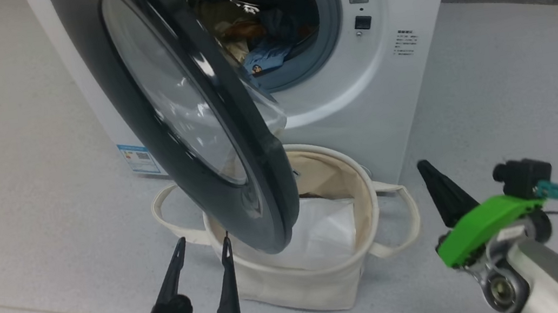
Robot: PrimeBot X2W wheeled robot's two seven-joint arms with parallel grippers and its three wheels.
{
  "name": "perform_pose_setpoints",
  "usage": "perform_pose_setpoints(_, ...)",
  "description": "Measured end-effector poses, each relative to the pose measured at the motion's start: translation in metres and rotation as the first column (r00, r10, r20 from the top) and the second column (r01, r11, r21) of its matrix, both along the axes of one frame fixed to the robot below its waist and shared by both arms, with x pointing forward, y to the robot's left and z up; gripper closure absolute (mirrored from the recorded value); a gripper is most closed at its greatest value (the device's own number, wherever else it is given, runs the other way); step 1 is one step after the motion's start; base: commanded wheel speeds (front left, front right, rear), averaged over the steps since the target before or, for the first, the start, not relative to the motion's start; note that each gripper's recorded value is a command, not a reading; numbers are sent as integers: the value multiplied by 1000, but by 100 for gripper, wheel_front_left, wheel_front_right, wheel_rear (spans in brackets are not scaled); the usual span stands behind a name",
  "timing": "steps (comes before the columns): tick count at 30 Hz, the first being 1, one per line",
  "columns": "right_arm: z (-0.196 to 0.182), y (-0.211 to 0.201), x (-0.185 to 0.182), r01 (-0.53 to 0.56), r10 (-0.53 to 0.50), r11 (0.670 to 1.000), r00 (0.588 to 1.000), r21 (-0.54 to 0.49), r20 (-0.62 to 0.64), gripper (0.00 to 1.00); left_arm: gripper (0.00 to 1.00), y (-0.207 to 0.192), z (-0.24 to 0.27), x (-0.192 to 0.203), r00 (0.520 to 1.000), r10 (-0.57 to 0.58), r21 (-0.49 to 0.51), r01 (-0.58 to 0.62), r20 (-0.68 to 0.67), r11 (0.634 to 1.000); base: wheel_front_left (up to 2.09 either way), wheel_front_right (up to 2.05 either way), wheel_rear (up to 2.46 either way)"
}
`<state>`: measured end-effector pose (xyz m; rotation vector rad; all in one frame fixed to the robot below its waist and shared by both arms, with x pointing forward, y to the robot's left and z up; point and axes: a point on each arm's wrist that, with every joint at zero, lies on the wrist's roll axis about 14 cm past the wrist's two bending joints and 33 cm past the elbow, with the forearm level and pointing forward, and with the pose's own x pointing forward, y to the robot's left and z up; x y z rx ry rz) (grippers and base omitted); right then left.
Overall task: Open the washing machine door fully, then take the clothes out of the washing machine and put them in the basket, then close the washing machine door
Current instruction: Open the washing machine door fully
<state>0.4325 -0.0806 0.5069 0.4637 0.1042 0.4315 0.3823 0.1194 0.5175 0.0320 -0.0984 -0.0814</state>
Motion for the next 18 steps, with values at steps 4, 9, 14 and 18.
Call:
perform_pose_setpoints(4, -3, -23, -8, 76, -72, 994, 996, -73, 59, 0, 0, -3, -1, 2, 1000, -12, 2, 12, -2, 1000, 0, 0, 0)
perform_pose_setpoints(9, -18, -40, -26, 174, -163, 974, 983, -147, 80, 0, 0, -4, -2, 3, 1000, -15, -3, 15, -5, 1000, 0, 0, 0)
perform_pose_setpoints(14, -30, -32, -46, 194, -186, 967, 981, -163, 61, 0, 0, -2, 1, 2, 1000, -9, -5, 9, 6, 1000, 0, 0, 0)
perform_pose_setpoints(18, -22, -32, -49, 203, -191, 966, 978, -162, 88, 0, 0, -1, -2, -5, 1000, -8, -6, 8, -3, 1000, 0, 0, 0)
